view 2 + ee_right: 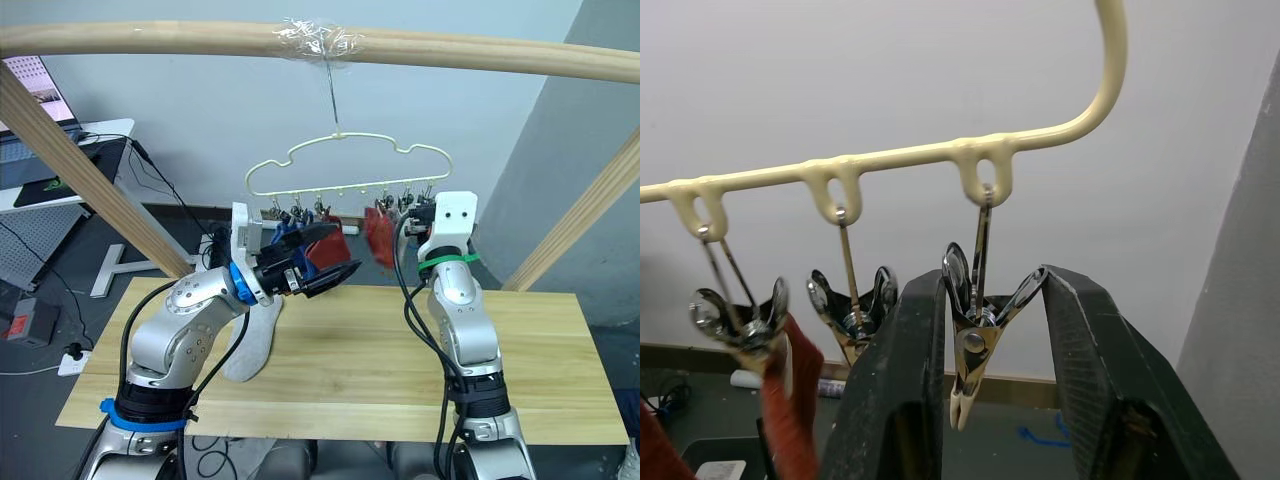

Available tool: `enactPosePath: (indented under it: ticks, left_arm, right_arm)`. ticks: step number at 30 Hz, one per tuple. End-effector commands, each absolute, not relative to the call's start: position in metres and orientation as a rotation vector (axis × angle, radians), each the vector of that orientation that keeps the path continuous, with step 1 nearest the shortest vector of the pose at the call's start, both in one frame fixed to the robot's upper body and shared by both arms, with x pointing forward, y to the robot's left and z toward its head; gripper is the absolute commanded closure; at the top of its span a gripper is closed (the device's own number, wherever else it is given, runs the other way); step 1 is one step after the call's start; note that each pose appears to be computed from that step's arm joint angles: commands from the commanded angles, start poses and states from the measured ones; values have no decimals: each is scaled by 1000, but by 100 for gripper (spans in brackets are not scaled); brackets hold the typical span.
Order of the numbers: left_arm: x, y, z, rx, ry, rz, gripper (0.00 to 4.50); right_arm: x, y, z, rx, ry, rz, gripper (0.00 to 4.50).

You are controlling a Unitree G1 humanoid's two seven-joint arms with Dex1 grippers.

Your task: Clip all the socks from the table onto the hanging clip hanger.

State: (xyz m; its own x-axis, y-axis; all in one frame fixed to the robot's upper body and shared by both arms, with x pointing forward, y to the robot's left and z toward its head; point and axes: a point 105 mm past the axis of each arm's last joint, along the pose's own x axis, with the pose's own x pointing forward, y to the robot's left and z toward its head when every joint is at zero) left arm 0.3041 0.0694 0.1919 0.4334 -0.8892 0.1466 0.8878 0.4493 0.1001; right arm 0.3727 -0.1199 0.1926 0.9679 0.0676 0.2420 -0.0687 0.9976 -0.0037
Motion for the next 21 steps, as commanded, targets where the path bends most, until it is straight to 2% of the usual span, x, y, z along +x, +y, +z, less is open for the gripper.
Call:
enactPosePath:
  ticks: [1,8,21]
  left_arm:
    - [295,69,210,21,-268,-1132,0]
    - [297,66,215,16,-286,-1119,0]
    - [298,66,216,18,-284,-1122,0]
  right_arm:
    - [369,-121,211,13,-316,61,300]
    - [369,-107,216,51,-317,78,300]
    - [375,-118,210,102,-289,28,300]
